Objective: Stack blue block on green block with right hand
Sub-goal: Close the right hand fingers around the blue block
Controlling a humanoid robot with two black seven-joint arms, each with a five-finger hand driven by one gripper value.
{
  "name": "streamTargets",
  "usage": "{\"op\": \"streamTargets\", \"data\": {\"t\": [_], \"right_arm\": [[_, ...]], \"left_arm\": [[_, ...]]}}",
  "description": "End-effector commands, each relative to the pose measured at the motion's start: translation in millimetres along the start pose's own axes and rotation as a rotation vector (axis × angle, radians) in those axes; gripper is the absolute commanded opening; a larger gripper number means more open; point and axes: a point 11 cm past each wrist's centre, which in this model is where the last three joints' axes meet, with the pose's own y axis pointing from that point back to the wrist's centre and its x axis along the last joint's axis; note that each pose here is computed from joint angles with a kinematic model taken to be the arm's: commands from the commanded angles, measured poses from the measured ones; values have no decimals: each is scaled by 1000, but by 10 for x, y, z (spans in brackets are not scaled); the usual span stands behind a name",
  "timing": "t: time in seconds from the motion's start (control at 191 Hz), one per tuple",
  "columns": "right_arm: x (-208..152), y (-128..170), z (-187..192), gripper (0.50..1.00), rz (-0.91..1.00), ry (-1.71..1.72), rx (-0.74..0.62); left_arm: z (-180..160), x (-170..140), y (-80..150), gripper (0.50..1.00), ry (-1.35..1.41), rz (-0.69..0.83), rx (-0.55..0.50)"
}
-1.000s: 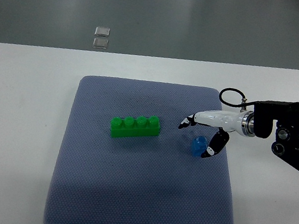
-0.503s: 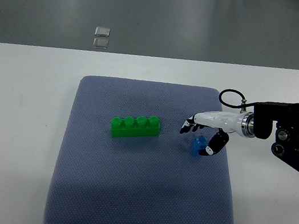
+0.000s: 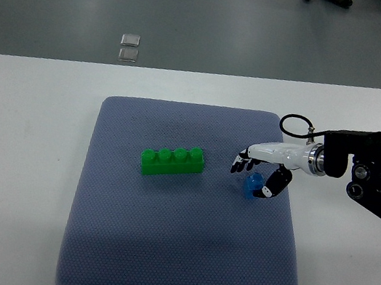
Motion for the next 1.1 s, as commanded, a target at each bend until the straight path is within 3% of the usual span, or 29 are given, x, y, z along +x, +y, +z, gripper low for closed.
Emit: {"op": "streamTargets", "data": {"t": [0.0, 0.482, 0.749, 0.927, 1.094], "right_arm": [[7, 10, 9, 750, -2, 0, -2], [-6, 17, 3, 723, -9, -1, 6], [-9, 21, 2, 686, -12, -1, 7], [-16, 21, 0, 619, -18, -5, 9], [-19, 25, 1, 609, -21, -4, 9]], "left_arm": [[1, 0, 0, 1000, 0, 0, 0], [1, 0, 0, 1000, 0, 0, 0], [1, 0, 0, 1000, 0, 0, 0], [1, 0, 0, 1000, 0, 0, 0], [1, 0, 0, 1000, 0, 0, 0]]}}
